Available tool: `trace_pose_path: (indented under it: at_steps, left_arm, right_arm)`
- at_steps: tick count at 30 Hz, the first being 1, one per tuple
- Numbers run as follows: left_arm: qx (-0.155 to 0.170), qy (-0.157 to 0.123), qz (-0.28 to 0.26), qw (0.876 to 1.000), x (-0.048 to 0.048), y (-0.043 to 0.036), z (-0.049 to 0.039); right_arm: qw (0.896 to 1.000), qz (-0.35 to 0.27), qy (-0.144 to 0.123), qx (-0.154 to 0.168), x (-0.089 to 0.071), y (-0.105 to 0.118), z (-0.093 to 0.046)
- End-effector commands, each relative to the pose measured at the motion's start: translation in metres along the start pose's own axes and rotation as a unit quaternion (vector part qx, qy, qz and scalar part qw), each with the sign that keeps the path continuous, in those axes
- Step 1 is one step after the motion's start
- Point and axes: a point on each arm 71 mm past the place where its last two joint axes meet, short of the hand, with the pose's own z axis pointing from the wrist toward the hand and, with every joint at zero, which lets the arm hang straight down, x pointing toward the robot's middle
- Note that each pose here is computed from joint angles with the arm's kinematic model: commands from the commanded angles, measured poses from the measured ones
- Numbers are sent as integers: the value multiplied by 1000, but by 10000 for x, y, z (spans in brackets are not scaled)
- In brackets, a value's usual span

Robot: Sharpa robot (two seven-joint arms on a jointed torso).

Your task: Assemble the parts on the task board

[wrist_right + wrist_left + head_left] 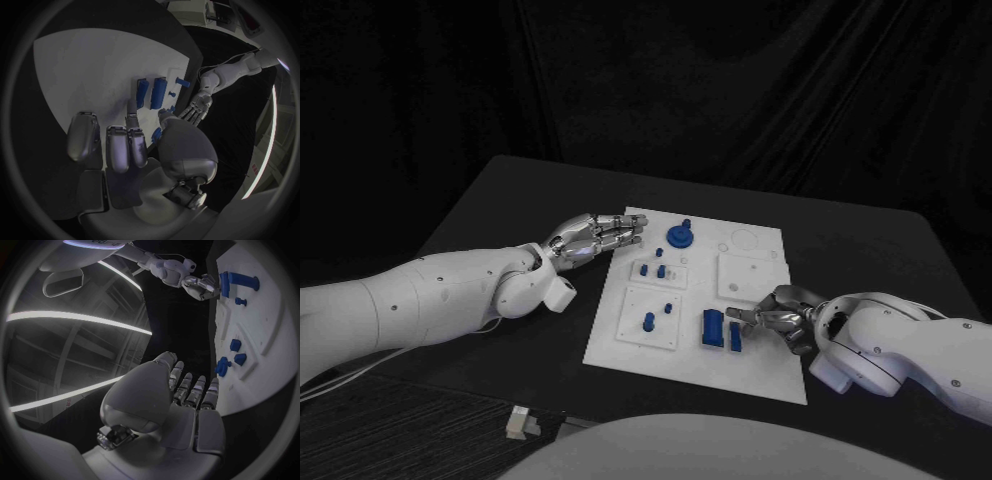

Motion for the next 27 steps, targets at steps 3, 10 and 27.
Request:
trace_pose_path:
  at_steps: [3,10,27]
  left_arm:
    - [7,2,-7,1000,10,-7,-1]
    - [7,2,-7,1000,9,-6,-1]
    - [4,4,-9,1000,16,10,0]
  right_arm:
    - [993,-10,-78,-82,-100,74,-109]
    - [980,-102,-103,-139,-127,115,-200]
    - [971,-202,-62,-115,40,-6,-168]
